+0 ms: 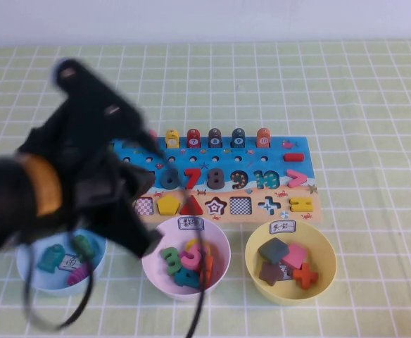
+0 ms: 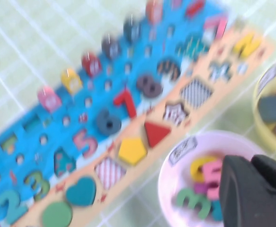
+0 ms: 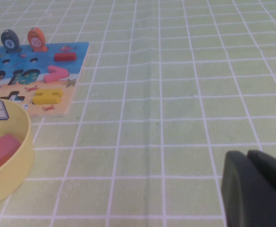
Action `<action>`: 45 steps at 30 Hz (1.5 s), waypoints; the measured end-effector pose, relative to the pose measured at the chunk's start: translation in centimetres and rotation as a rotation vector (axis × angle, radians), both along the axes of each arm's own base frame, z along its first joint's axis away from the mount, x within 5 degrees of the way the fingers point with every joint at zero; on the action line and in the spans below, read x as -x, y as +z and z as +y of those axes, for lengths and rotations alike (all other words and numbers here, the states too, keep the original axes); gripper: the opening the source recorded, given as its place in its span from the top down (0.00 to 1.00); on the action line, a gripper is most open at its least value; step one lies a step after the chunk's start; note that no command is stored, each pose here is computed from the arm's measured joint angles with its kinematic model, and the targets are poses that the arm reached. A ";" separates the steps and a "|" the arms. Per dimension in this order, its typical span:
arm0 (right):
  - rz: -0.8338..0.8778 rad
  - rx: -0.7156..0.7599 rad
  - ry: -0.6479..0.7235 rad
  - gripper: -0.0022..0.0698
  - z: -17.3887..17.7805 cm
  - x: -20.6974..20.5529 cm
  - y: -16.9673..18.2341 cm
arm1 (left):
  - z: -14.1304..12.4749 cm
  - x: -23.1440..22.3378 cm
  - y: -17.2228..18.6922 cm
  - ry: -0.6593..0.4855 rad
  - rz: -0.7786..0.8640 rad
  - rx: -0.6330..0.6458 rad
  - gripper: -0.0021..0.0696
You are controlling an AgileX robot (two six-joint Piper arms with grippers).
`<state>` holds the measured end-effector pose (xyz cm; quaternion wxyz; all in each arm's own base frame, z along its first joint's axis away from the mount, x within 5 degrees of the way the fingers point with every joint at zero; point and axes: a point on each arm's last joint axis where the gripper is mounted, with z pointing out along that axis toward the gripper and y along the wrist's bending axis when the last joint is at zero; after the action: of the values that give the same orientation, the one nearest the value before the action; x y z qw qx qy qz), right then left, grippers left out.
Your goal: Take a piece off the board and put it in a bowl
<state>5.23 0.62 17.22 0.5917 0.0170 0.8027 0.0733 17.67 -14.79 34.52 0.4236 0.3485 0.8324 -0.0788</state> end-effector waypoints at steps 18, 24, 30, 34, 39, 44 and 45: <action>0.000 0.000 0.000 0.99 0.0 0.0 0.0 | 11.5 12.6 -3.2 -0.012 -0.427 0.417 0.97; 0.000 0.000 0.000 0.99 0.0 0.0 0.0 | 13.1 12.9 -5.5 0.134 -0.348 0.426 0.97; 0.000 0.000 0.000 0.99 0.0 0.0 0.0 | 13.7 11.8 -8.9 0.307 -0.323 0.444 0.97; 0.000 0.000 0.000 0.99 0.0 0.0 0.0 | 14.0 11.8 -11.5 0.369 -0.277 0.476 0.97; 0.000 0.000 0.000 0.99 0.0 0.0 0.0 | 14.4 12.4 -14.2 0.420 -0.256 0.471 0.97; -0.001 0.000 0.000 0.99 0.0 0.0 0.0 | 14.3 12.6 -15.3 0.429 -0.290 0.352 0.97; -0.001 0.000 0.000 0.99 0.0 0.0 0.0 | 14.3 12.6 -15.4 0.428 -0.303 0.342 0.97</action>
<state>5.22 0.61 17.23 0.5922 0.0170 0.8023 0.0733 5.11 -0.53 19.16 0.6024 0.0970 0.7888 -0.0739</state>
